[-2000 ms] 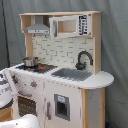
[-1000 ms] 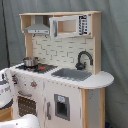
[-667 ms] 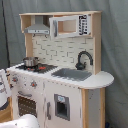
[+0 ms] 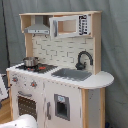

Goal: Play with the kitchen

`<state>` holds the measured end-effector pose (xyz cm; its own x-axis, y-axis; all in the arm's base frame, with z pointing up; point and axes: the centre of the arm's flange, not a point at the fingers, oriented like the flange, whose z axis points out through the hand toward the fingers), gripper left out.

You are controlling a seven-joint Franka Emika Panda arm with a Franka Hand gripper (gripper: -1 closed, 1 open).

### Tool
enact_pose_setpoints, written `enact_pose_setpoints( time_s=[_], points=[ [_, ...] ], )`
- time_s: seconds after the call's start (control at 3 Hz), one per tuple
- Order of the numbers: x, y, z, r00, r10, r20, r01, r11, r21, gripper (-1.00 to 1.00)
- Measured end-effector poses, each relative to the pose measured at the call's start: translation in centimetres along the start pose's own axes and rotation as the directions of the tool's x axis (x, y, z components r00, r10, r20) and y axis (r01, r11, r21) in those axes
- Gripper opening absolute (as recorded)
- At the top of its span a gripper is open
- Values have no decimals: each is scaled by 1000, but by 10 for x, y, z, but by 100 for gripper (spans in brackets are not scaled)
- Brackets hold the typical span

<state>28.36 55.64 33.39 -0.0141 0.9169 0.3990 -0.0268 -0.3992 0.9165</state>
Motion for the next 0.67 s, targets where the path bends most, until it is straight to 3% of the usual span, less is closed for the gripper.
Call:
enact_pose_setpoints(
  time_s=[0.67],
  points=[
    [-7,5,-47,999,-28,38,30,998,-46,100]
  ],
)
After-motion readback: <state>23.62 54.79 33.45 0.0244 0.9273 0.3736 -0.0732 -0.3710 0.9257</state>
